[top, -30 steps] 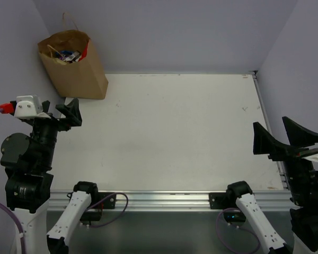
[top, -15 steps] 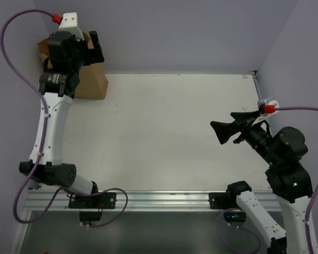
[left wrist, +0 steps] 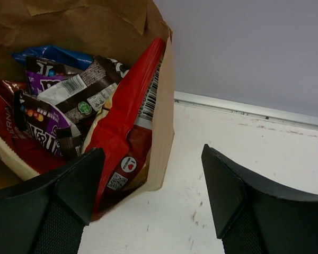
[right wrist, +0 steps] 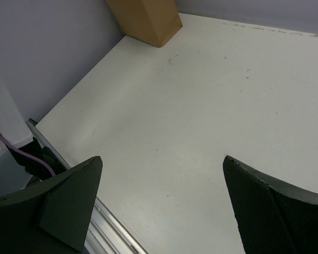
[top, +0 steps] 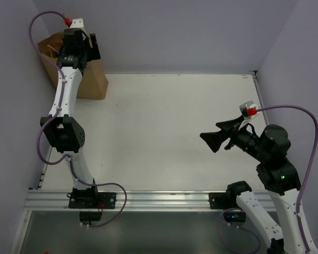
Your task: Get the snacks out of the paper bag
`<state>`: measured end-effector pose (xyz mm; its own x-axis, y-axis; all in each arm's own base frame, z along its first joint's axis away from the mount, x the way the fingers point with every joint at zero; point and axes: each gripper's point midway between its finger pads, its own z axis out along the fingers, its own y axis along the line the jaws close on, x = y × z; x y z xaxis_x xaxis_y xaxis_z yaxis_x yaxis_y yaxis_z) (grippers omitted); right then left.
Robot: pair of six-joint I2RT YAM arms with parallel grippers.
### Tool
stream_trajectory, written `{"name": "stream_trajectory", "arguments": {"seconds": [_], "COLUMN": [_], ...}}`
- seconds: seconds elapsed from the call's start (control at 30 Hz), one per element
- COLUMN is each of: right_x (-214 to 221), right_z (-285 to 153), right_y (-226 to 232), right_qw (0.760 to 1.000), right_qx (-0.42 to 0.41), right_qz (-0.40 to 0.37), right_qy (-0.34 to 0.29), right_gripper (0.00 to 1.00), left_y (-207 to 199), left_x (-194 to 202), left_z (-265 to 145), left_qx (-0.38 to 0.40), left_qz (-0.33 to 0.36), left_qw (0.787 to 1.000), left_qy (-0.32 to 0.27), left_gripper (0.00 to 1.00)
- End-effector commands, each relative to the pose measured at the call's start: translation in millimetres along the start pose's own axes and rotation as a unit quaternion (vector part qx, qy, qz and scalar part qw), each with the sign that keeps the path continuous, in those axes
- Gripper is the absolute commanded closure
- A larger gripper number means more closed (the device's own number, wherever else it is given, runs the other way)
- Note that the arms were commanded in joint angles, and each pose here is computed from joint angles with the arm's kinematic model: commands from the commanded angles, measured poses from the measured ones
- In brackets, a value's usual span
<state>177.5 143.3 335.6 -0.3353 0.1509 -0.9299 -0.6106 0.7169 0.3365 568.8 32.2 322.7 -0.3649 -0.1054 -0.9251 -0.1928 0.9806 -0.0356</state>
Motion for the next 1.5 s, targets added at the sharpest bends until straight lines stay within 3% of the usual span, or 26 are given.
{"name": "stream_trajectory", "arguments": {"seconds": [0.0,0.13,0.23,0.33,0.47,0.57,0.7,0.87,1.1,1.13,1.27,1.37,1.43,1.47], "right_x": [-6,-3,-2,0,0,-1,-2,-5,-11,-11,-12,-12,-13,-12], "right_z": [0,3,4,4,4,3,0,-4,-13,-14,-17,-18,-18,-18], "right_y": [8,3,2,0,-2,-2,-2,-1,3,3,3,4,5,4], "right_qw": [1.000,1.000,1.000,1.000,1.000,1.000,1.000,0.999,0.998,0.998,0.997,0.997,0.997,0.997], "right_qx": [-0.023,-0.016,-0.013,-0.009,-0.006,-0.005,0.000,0.004,0.006,0.006,0.007,0.008,0.004,0.004], "right_qz": [-0.013,-0.011,-0.010,-0.011,-0.012,-0.014,-0.019,-0.027,-0.040,-0.040,-0.044,-0.046,-0.047,-0.047], "right_qy": [-0.016,-0.013,-0.011,-0.011,-0.013,-0.015,-0.023,-0.033,-0.054,-0.054,-0.060,-0.065,-0.067,-0.066], "right_gripper": [0.01,0.01,0.01,0.01,0.01,0.01,0.01,0.01,0.01,0.01,0.01,0.01,0.01,0.01], "left_y": [4,-4,-6,-11,-21,-31,-40,-60,-117,-126,-120,-111,-106,-104], "left_x": [-45,-34,-26,-27,-32,-40,-41,-11,52,77,90,100,101,97], "left_z": [7,25,33,32,25,10,-10,-38,-131,-139,-201,-228,-235,-238], "left_qx": [0.006,0.027,0.033,0.049,0.077,0.107,0.136,0.178,0.248,0.257,0.279,0.283,0.280,0.274], "left_qz": [0.003,0.005,0.009,0.014,0.015,0.019,0.017,0.014,0.042,0.049,0.042,0.038,0.037,0.035], "left_qw": [0.997,0.998,0.998,0.997,0.995,0.992,0.988,0.984,0.964,0.959,0.954,0.954,0.955,0.957], "left_qy": [-0.075,-0.063,-0.055,-0.057,-0.063,-0.070,-0.066,-0.010,0.081,0.107,0.098,0.093,0.092,0.087], "left_gripper": [0.20,0.28,0.40,0.56,0.89,1.00,1.00,1.00,1.00,1.00,0.98,0.84,0.60,0.54]}}
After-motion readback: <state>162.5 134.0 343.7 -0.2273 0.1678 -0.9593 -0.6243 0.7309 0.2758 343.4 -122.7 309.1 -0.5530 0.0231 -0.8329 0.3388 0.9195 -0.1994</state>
